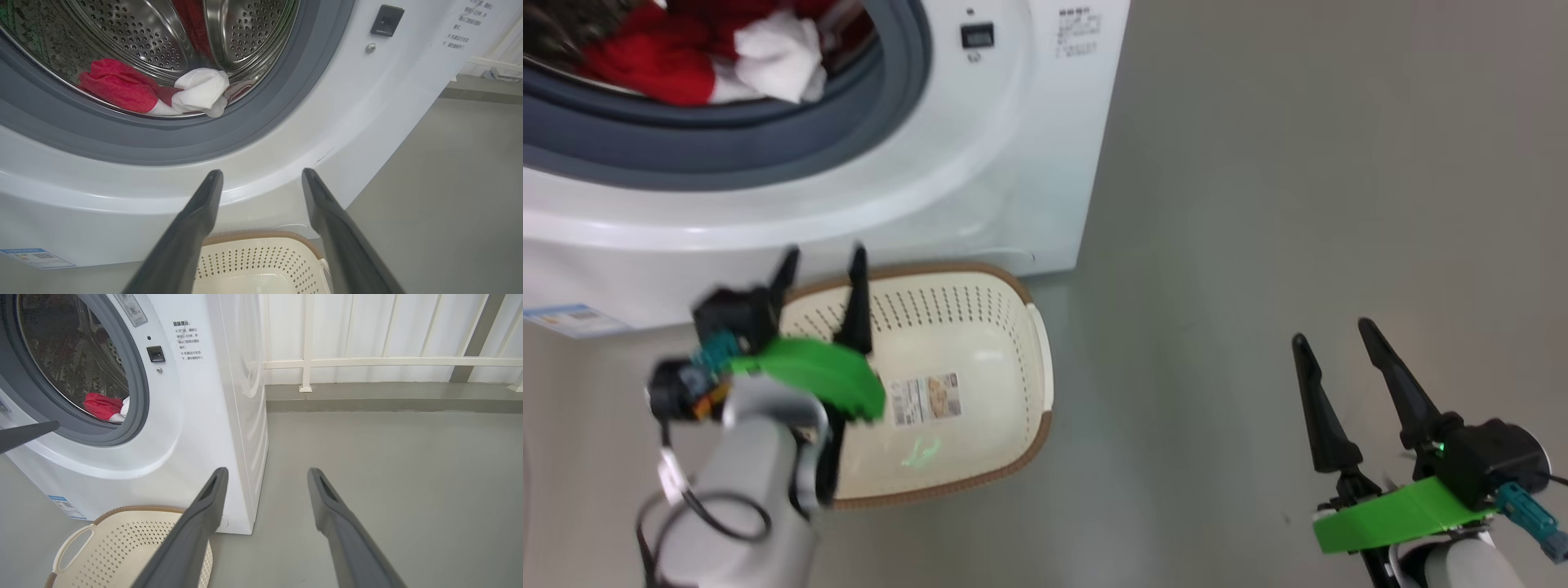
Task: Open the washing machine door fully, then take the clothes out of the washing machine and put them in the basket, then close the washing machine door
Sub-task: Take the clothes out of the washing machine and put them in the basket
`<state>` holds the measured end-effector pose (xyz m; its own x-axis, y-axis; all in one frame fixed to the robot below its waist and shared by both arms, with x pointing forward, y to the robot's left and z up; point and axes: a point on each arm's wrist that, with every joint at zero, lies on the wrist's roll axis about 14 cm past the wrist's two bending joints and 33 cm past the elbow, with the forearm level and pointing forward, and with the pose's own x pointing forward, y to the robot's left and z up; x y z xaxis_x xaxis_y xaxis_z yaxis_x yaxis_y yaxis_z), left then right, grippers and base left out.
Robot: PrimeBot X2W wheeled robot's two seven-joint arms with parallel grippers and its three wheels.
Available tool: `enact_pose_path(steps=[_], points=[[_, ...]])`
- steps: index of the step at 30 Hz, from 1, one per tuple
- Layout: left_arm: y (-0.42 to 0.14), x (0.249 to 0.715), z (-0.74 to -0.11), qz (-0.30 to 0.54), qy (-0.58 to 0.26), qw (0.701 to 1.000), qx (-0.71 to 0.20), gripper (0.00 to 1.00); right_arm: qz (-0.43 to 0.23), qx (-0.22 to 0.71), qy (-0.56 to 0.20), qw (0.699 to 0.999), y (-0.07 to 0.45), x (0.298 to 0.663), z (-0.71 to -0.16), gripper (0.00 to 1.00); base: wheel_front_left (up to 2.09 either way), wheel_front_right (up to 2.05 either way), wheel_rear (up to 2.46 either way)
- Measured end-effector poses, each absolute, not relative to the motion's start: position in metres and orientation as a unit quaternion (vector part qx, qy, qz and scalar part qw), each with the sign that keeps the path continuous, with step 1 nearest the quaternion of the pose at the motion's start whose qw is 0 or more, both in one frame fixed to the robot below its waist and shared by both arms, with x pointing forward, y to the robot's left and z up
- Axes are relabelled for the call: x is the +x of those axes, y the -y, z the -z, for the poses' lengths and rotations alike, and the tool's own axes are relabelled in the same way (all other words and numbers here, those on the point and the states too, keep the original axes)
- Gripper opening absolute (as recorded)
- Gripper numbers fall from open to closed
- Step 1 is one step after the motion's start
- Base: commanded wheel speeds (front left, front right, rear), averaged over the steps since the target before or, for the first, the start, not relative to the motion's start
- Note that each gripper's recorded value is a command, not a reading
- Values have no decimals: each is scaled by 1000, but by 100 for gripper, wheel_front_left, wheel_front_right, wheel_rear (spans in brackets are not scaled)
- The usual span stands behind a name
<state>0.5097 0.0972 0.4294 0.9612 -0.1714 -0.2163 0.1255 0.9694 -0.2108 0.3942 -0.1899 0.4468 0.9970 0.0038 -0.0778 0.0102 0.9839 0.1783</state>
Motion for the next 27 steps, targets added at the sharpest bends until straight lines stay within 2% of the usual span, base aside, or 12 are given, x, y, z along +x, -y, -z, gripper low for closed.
enact_pose_path(steps=[18,27], points=[[-101,648,-458,68,-43,989,-122,100,-10,105,-72,992,181,427,-413,100,0,0,0],[-103,701,-448,60,-69,987,-132,100,9,113,-77,991,194,432,-407,100,0,0,0]])
